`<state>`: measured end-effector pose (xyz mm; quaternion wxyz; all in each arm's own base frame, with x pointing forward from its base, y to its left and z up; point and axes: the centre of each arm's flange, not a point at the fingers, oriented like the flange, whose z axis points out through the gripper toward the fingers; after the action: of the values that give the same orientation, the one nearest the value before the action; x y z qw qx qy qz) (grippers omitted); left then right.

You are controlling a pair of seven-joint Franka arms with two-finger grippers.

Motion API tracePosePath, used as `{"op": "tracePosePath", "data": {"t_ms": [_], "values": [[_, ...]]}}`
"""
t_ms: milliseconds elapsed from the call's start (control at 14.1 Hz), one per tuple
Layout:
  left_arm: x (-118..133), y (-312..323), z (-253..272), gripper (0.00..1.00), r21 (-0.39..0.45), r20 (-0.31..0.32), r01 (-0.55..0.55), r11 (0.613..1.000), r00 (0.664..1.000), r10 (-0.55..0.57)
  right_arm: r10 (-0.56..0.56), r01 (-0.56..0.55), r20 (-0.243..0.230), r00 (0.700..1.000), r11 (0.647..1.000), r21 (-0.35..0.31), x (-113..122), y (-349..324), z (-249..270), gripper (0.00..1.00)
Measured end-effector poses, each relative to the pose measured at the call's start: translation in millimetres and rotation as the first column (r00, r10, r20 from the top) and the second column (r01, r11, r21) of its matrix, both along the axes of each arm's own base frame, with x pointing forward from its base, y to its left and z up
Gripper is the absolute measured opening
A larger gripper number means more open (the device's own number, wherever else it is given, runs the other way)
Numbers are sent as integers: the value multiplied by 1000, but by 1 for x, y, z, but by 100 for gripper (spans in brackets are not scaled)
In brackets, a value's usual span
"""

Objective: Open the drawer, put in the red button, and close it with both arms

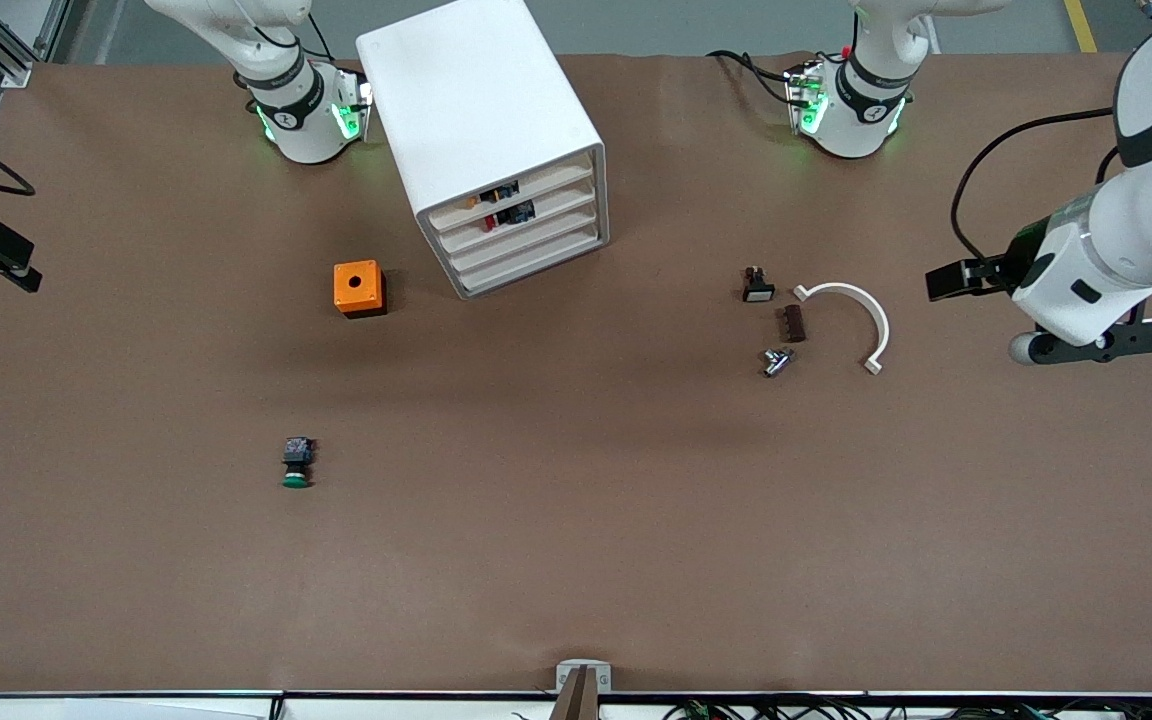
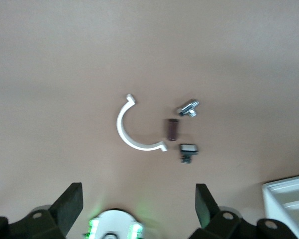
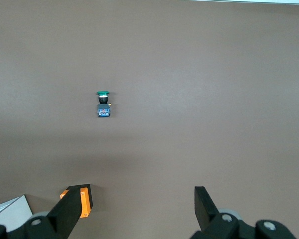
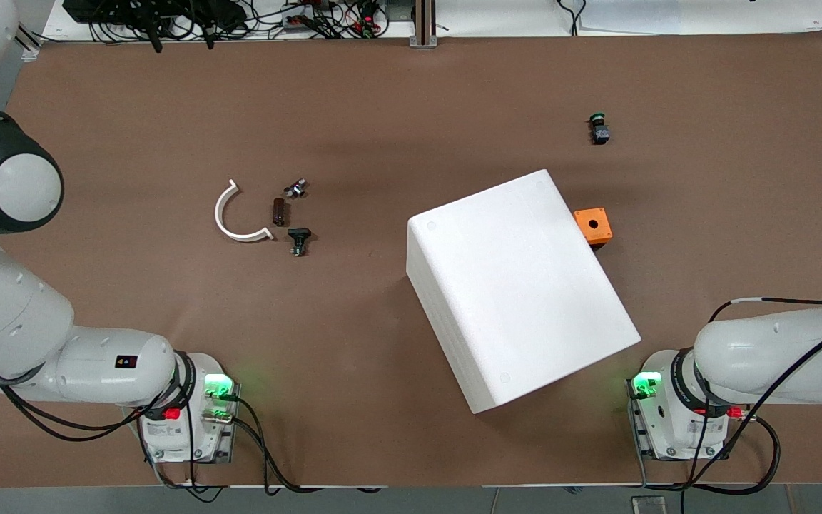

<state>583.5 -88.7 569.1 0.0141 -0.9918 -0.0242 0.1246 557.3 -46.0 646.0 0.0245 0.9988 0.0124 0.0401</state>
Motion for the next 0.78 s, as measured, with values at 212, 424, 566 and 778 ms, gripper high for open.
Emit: {"op": "tracePosePath", "data": {"t_ms": [212,424,566,778], "values": [[-13,62,4,100,-18,26,59,998,998,-59,-1,1,0,1000,1000,0,0,0,0,100],[-37,96,-4,100,-24,140,52,998,989,-48,-5,5,4,1000,1000,1,0,0,0,100],[-52,99,-7,100,-26,199,49,998,979,-43,-8,8,5,1000,1000,2,0,-1,1,100],[-51,99,8,100,-23,274,53,998,961,-44,-8,8,5,1000,1000,3,0,-1,1,100]]}}
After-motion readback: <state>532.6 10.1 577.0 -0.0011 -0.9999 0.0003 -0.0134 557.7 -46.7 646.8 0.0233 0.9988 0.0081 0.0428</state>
